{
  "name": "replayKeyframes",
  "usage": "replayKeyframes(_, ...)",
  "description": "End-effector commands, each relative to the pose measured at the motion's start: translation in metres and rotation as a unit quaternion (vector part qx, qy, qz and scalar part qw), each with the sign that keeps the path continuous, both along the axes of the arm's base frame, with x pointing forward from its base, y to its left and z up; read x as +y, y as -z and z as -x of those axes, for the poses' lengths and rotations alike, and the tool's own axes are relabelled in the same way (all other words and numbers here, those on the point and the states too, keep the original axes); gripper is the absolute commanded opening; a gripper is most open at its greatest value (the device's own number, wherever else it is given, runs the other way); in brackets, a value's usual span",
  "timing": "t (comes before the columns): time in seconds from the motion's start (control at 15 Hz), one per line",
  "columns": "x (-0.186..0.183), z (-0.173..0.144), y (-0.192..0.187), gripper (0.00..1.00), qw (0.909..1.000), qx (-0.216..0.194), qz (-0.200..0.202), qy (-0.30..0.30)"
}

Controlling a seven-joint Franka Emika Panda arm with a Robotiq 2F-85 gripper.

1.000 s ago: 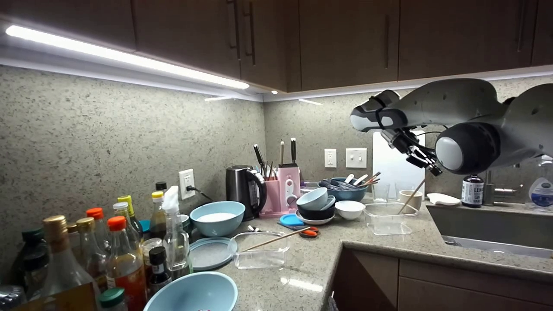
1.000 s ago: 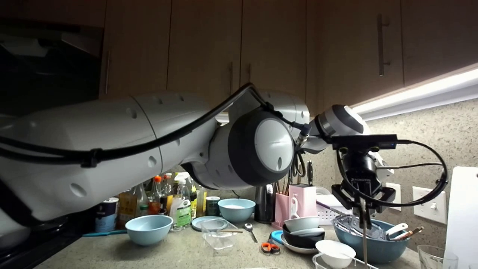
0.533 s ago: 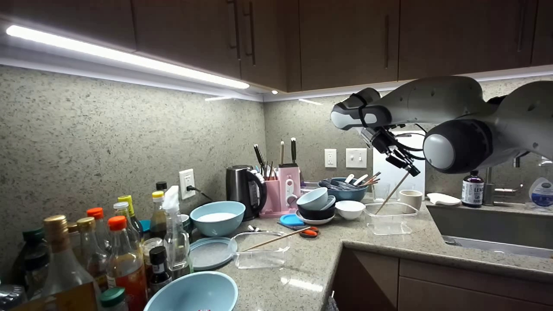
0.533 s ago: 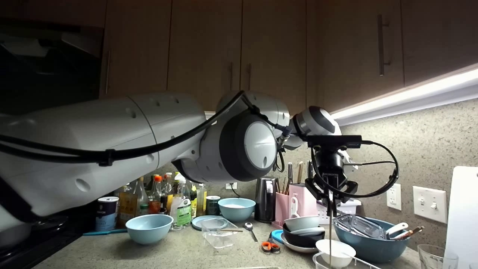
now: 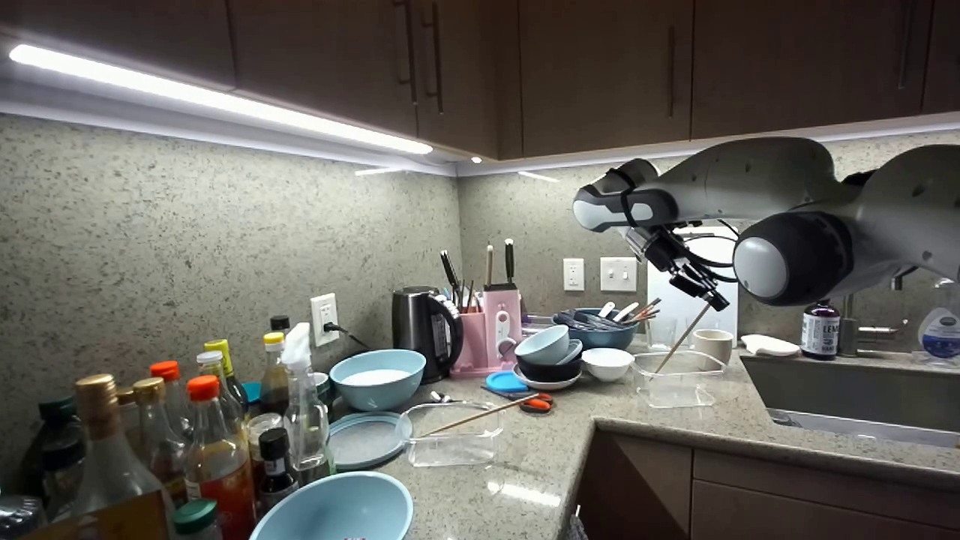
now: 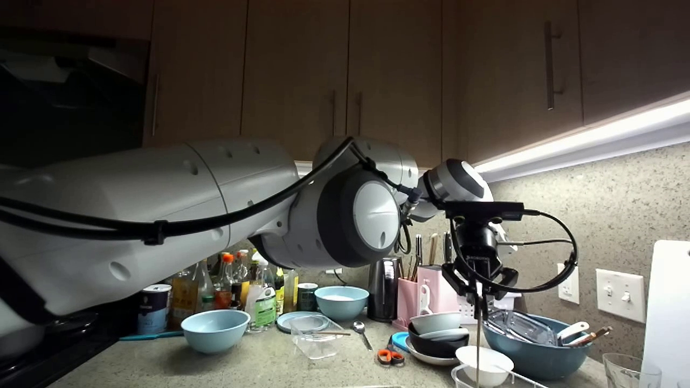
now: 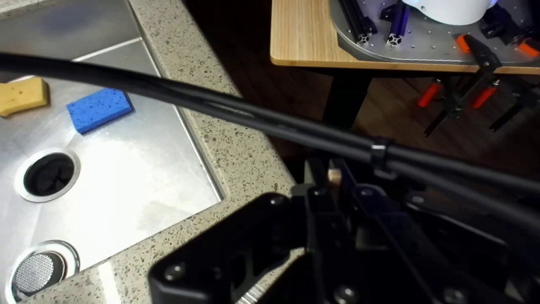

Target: Stir in the clear bowl with the chopstick

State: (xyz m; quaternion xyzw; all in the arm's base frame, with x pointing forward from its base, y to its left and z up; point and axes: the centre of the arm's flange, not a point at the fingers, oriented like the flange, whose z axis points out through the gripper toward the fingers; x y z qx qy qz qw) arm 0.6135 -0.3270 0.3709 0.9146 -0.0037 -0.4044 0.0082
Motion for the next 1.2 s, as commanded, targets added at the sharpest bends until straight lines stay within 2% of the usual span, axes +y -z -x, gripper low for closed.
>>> replayKeyframes(0.0, -0.035, -0.013, -0.011, 0.02, 0.9998, -0.003, 0.004, -0.020)
replayKeyframes(0.53, -0.099, 0.038, -0.008, 0.02, 1.0000, 0.002, -0.004, -0.001)
replayKeyframes(0.73, -0.118, 0.062, -0.006, 0.02, 0.9995, 0.015, -0.024, 0.016)
replayKeyframes(0.93, -0.115, 0.079, -0.004, 0.02, 0.9984, 0.026, -0.036, 0.034)
replayKeyframes(1.13, -0.102, 0.076, -0.003, 0.02, 0.9980, 0.034, -0.043, 0.031)
